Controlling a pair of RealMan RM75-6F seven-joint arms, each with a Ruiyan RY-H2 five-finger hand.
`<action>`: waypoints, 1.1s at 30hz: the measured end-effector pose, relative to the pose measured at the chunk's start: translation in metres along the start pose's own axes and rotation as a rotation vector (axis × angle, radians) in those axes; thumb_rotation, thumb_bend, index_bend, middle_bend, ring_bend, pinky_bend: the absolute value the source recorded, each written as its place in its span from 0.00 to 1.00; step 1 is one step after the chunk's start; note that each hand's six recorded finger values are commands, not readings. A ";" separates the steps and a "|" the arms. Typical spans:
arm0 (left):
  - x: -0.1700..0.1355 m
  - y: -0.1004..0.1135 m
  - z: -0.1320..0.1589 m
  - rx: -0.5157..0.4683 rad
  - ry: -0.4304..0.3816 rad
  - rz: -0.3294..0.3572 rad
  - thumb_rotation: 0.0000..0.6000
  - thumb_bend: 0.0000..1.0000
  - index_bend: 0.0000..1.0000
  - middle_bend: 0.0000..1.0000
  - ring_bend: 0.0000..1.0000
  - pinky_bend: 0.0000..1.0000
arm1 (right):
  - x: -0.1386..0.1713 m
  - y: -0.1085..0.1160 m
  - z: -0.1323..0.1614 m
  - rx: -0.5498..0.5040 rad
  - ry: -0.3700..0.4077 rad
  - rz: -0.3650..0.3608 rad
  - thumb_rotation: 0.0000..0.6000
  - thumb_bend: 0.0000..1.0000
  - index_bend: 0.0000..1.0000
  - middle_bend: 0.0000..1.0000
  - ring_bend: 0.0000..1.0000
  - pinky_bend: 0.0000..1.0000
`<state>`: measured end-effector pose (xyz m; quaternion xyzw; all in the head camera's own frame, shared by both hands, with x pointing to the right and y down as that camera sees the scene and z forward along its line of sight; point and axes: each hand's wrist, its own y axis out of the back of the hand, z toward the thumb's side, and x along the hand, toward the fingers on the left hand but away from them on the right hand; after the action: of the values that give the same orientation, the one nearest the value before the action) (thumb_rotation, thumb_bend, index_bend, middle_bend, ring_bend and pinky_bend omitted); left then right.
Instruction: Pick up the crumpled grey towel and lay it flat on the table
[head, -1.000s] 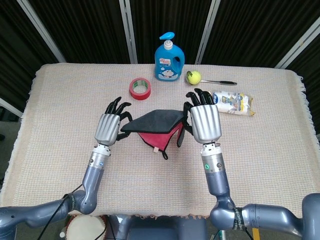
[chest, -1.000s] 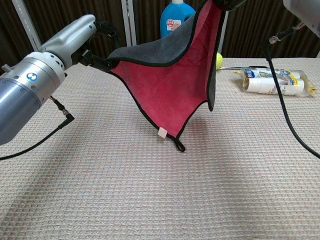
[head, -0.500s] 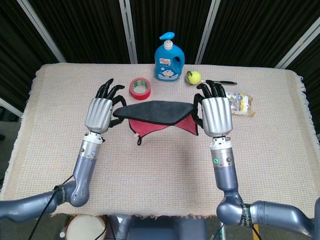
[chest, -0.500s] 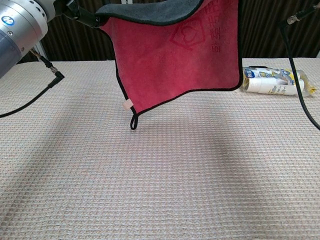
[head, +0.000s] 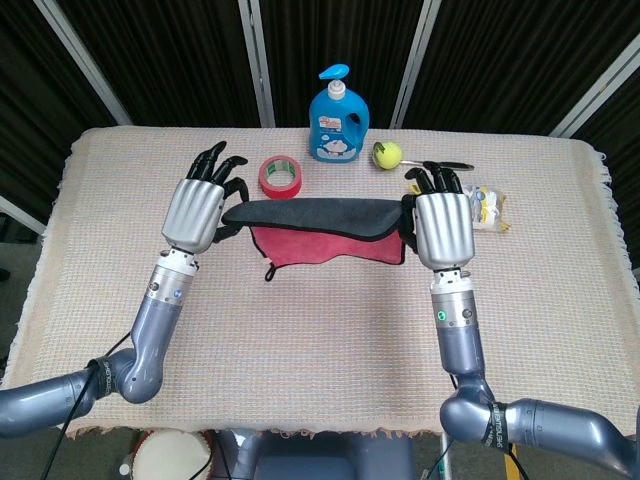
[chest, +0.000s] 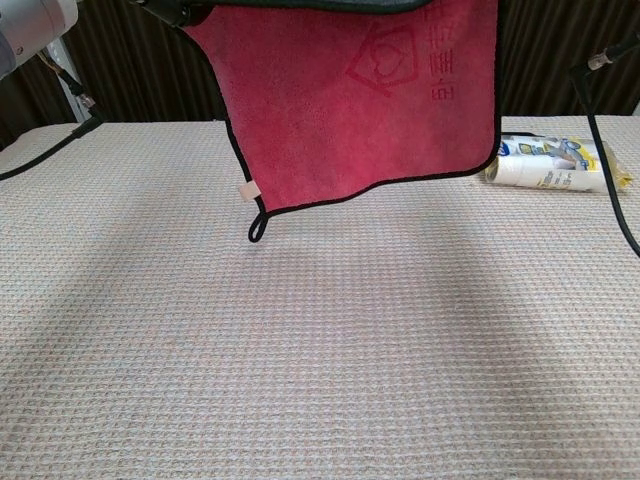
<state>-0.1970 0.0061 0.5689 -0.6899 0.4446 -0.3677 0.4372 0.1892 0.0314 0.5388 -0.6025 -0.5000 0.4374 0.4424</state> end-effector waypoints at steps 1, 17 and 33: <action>0.001 0.000 -0.001 0.008 -0.001 -0.003 1.00 0.54 0.60 0.21 0.04 0.12 | -0.001 -0.001 -0.002 0.002 -0.003 0.002 1.00 0.69 0.71 0.35 0.21 0.24; 0.024 -0.024 -0.001 0.044 0.008 -0.048 1.00 0.54 0.60 0.22 0.04 0.12 | -0.017 -0.037 -0.021 0.024 -0.047 0.042 1.00 0.69 0.71 0.36 0.21 0.24; 0.045 -0.030 0.026 0.041 -0.017 0.009 1.00 0.54 0.61 0.22 0.04 0.12 | -0.037 -0.045 -0.026 -0.001 -0.057 0.008 1.00 0.69 0.72 0.36 0.21 0.24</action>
<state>-0.1494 -0.0224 0.5934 -0.6820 0.4362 -0.3687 0.4567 0.2002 -0.0033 0.5910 -0.5921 -0.5101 0.4559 0.4259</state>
